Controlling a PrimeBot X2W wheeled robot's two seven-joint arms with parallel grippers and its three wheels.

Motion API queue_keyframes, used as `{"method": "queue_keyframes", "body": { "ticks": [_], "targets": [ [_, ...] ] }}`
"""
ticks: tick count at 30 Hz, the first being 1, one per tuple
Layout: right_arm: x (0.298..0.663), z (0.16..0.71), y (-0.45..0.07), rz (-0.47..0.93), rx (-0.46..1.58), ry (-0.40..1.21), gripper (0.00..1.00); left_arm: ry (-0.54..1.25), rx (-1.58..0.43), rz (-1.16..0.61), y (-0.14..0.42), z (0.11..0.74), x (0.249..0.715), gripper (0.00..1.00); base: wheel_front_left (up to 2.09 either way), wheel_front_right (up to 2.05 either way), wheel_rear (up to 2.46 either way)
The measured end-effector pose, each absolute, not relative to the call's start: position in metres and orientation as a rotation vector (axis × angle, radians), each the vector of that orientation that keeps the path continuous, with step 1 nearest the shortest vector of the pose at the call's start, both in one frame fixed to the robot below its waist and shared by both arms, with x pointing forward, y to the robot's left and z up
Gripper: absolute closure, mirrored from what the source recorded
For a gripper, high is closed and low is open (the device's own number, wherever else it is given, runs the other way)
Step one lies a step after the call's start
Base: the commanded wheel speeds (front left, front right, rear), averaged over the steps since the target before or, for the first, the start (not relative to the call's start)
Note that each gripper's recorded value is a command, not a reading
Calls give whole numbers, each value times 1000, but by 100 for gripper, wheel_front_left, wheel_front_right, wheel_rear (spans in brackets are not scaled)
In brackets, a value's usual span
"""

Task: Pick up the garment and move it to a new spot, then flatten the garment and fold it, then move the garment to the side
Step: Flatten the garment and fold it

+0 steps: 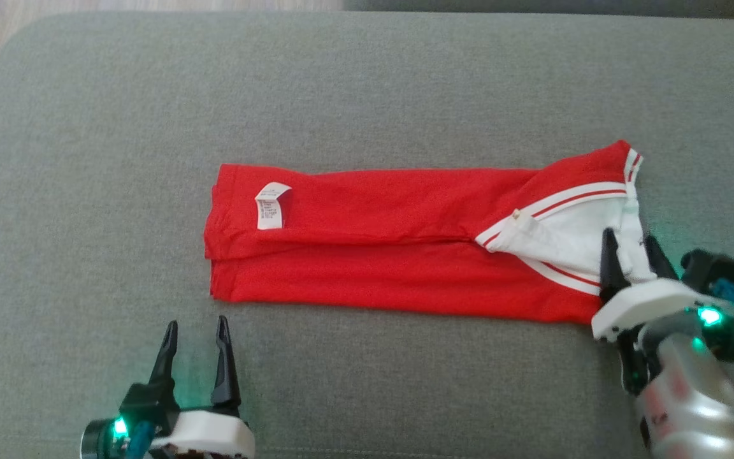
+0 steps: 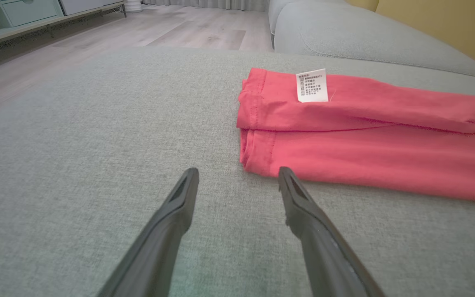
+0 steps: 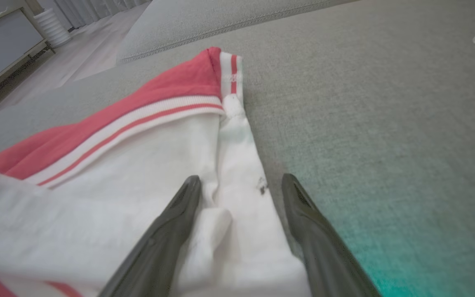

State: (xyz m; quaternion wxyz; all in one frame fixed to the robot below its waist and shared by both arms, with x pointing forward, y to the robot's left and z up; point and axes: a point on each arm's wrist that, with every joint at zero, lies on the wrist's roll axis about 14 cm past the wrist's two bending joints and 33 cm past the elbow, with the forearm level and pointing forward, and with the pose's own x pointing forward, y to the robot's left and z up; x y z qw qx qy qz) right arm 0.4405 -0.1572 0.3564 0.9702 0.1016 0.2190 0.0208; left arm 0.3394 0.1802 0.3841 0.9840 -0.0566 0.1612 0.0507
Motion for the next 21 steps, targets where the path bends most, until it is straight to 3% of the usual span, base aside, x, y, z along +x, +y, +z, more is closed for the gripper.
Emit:
{"method": "queue_keyframes", "body": {
  "ticks": [5,6,7,8,15,21],
  "targets": [
    [450,356,-147,56,245,452,0,318,-112,105,182,385,345,0,0,0,0],
    [449,356,-144,60,258,454,10,318,-112,103,181,385,346,0,0,0,0],
    [448,356,-142,64,268,455,62,318,-112,100,180,385,346,0,0,0,0],
    [448,356,-142,64,268,455,100,318,-112,100,180,385,346,0,0,0,0],
    [443,362,-146,49,324,442,100,304,-112,66,171,389,353,0,0,0,0],
    [443,388,-218,-76,279,335,100,292,-110,19,160,393,355,0,0,0,0]
  ]
}}
